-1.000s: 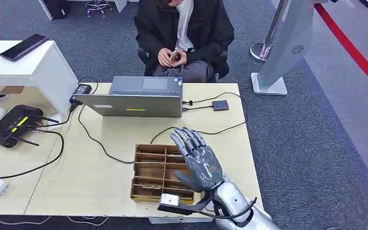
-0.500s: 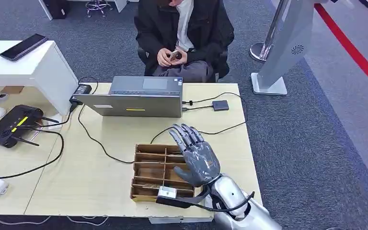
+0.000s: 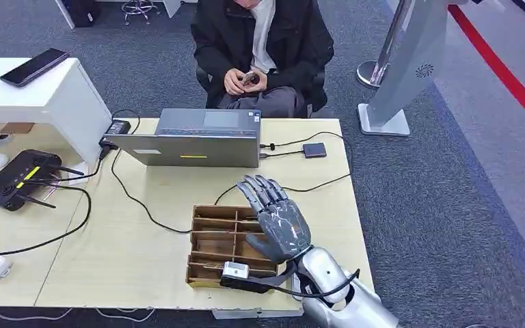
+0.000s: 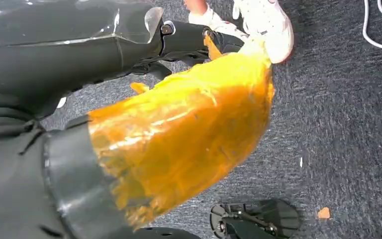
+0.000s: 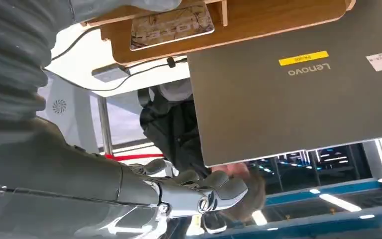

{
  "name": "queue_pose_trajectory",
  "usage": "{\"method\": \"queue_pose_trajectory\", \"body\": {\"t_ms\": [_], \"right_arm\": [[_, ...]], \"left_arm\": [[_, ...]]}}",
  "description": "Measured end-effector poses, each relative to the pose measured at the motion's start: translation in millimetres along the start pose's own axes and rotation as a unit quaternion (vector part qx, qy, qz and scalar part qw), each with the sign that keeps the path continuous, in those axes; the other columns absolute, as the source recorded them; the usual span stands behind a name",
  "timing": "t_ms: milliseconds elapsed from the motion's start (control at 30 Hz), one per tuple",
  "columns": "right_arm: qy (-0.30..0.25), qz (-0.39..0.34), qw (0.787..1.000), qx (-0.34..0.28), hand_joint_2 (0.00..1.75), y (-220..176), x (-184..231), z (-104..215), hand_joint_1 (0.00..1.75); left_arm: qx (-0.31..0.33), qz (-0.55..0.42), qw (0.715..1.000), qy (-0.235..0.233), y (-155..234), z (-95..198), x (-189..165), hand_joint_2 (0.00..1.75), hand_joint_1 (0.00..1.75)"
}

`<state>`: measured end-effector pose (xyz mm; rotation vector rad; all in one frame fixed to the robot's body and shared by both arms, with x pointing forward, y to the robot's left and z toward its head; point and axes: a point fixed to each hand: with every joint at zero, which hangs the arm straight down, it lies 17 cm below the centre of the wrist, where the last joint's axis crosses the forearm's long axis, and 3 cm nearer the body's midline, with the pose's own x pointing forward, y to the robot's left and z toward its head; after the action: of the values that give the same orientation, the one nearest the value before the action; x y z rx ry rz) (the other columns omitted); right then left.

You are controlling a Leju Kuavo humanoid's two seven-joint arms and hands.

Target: Pass the card to the sensor for recognition and then transmit it.

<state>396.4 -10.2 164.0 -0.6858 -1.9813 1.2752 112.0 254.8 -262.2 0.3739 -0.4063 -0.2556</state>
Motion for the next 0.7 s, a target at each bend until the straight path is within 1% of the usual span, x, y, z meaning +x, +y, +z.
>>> {"method": "queue_pose_trajectory", "body": {"t_ms": [200,267,400,533,700], "right_arm": [[0.002,0.001,1.0,0.006,1.75,3.1,-1.3,-0.2,0.17],[0.002,0.001,1.0,0.007,1.75,3.5,-1.9,-0.4,0.23],[0.003,0.002,1.0,0.009,1.75,4.6,-2.8,-0.7,0.23],[0.004,0.002,1.0,0.014,1.75,6.9,-3.4,-0.7,0.28],[0.006,0.002,1.0,0.02,1.75,10.4,-4.3,0.3,0.24]], "left_arm": [[0.0,0.001,1.0,0.001,0.1,0.0,-0.2,0.0,0.0],[0.0,0.001,1.0,0.0,0.1,0.0,0.0,0.0,0.0],[0.0,0.001,1.0,0.0,0.3,-0.1,-0.1,0.0,0.0],[0.0,-0.001,1.0,0.0,0.1,-0.1,0.0,0.0,0.0],[0.0,-0.001,1.0,0.0,0.0,0.0,-0.2,0.0,0.0]]}}
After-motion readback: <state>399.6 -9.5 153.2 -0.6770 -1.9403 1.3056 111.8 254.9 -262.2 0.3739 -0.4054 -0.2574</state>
